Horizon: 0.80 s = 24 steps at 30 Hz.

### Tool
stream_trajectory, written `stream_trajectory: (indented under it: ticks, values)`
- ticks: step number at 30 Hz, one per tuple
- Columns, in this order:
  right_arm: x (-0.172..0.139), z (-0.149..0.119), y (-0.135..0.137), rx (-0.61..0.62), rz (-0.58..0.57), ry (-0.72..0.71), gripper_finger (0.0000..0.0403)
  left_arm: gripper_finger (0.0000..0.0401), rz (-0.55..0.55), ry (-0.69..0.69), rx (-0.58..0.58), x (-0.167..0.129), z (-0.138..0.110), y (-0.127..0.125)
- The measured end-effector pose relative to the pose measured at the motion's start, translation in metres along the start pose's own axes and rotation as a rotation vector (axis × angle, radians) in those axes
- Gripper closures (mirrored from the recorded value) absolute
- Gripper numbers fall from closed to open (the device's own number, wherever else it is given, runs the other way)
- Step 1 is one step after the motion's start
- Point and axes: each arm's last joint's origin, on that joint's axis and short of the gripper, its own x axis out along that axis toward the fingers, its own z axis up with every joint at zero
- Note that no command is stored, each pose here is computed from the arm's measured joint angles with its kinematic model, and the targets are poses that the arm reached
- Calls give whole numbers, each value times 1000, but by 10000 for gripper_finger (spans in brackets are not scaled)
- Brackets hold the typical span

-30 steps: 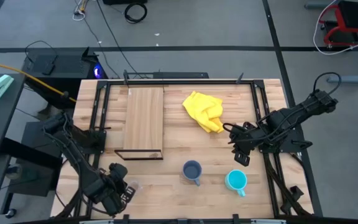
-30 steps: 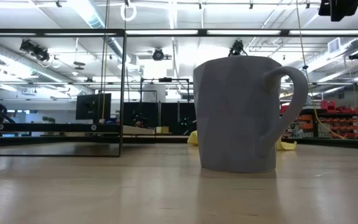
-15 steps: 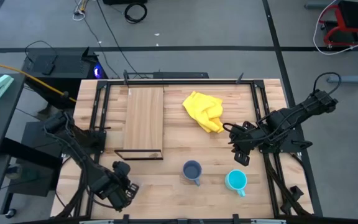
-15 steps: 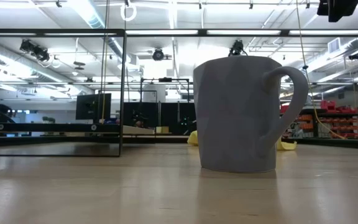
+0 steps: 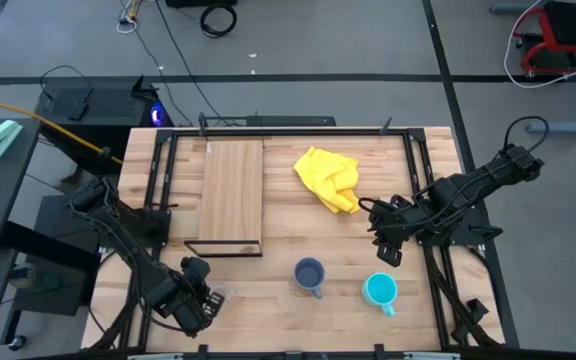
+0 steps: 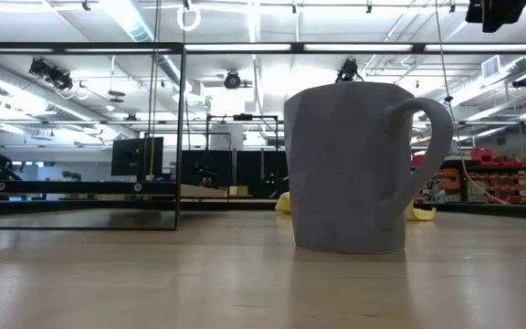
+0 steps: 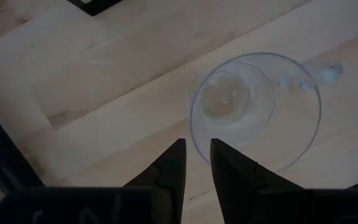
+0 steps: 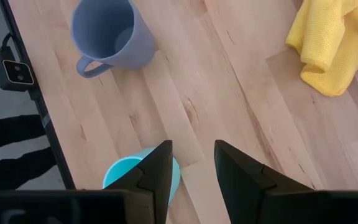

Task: Stack small to large cups/mugs on shelf
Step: Put the transparent mug on the shelf

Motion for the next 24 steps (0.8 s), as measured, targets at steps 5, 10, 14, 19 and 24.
stream_trajectory:
  ticks: [5,10,14,19,24]
  values:
    - [0,0,0,-2,0,-1,276,320,7,-6,5,1,6,-2]
    - [0,0,0,-3,0,0,276,325,12,-9,16,2,11,-4]
    - [0,0,0,-3,0,-1,276,321,34,5,13,6,12,-1]
    - [0,0,0,-3,0,0,276,320,18,54,2,19,10,1]
    - [0,0,0,-3,0,0,276,330,-24,72,-10,24,9,-2]
